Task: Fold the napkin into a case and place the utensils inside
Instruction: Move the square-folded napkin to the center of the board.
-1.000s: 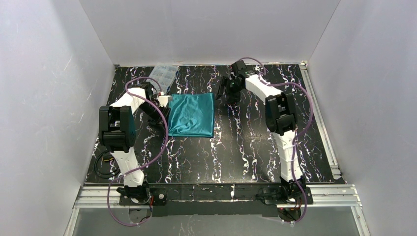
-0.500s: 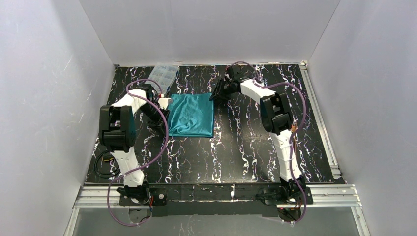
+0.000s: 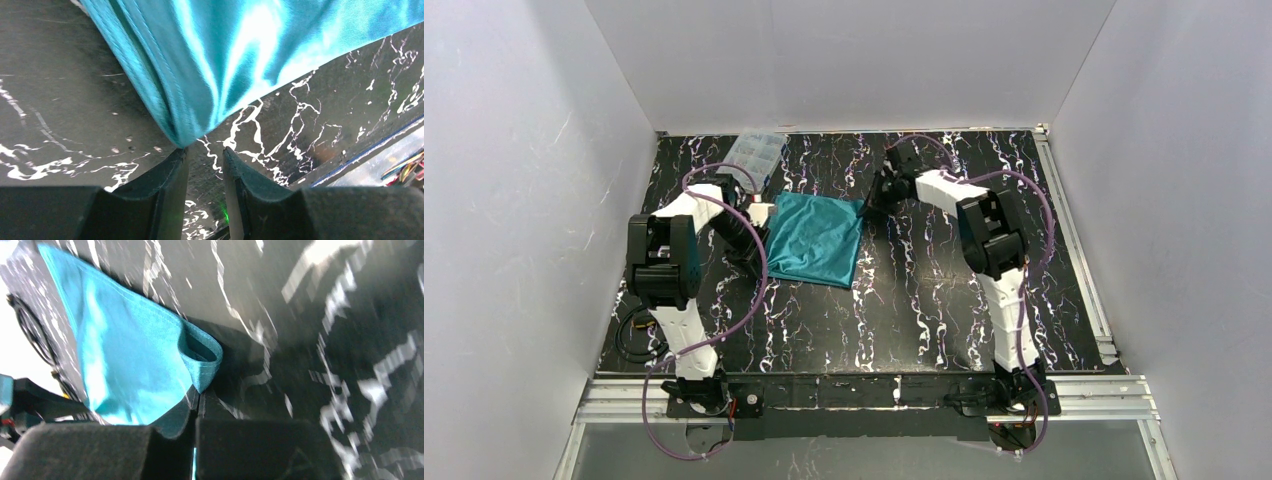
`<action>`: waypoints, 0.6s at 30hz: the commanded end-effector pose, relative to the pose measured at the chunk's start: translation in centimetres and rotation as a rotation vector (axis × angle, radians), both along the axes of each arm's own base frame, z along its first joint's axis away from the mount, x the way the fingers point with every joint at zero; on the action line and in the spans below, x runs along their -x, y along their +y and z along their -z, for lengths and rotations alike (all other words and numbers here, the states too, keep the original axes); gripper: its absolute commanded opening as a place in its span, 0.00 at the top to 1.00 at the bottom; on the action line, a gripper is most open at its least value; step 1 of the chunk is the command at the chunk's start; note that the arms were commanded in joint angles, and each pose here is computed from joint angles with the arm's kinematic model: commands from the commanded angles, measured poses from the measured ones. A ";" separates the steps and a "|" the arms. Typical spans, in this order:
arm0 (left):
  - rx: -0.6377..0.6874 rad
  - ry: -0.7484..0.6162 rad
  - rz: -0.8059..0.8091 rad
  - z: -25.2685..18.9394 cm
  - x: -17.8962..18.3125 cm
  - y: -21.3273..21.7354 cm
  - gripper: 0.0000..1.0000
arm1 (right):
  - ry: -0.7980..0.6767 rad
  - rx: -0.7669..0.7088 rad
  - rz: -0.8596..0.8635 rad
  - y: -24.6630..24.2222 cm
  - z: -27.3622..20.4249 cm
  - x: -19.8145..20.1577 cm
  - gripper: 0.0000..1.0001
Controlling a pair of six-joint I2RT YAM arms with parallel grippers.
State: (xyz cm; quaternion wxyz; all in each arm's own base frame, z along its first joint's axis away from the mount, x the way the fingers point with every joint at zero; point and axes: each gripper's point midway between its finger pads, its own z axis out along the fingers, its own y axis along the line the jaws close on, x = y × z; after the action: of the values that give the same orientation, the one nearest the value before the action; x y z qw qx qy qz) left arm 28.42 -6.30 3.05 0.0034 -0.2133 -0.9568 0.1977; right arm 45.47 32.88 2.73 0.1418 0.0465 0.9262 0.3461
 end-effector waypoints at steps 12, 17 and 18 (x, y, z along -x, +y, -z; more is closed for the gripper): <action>0.177 0.114 0.293 -3.5 7.1 -5.8 0.73 | 0.092 0.212 0.007 -14.6 -0.9 9.6 0.99; 0.211 0.094 0.310 -5.0 6.9 -6.7 0.72 | 0.058 0.216 0.000 -14.8 -1.7 8.7 0.99; 0.211 0.081 0.303 -5.4 6.5 -6.8 0.72 | 0.052 0.211 0.003 -14.6 -1.8 8.1 0.99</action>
State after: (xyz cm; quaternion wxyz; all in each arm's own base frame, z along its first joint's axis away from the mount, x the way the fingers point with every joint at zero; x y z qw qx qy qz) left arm 21.56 -12.16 5.32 0.0808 -0.3364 -0.8955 0.2800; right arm 36.25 17.70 2.71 0.0976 0.0724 0.9629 0.2411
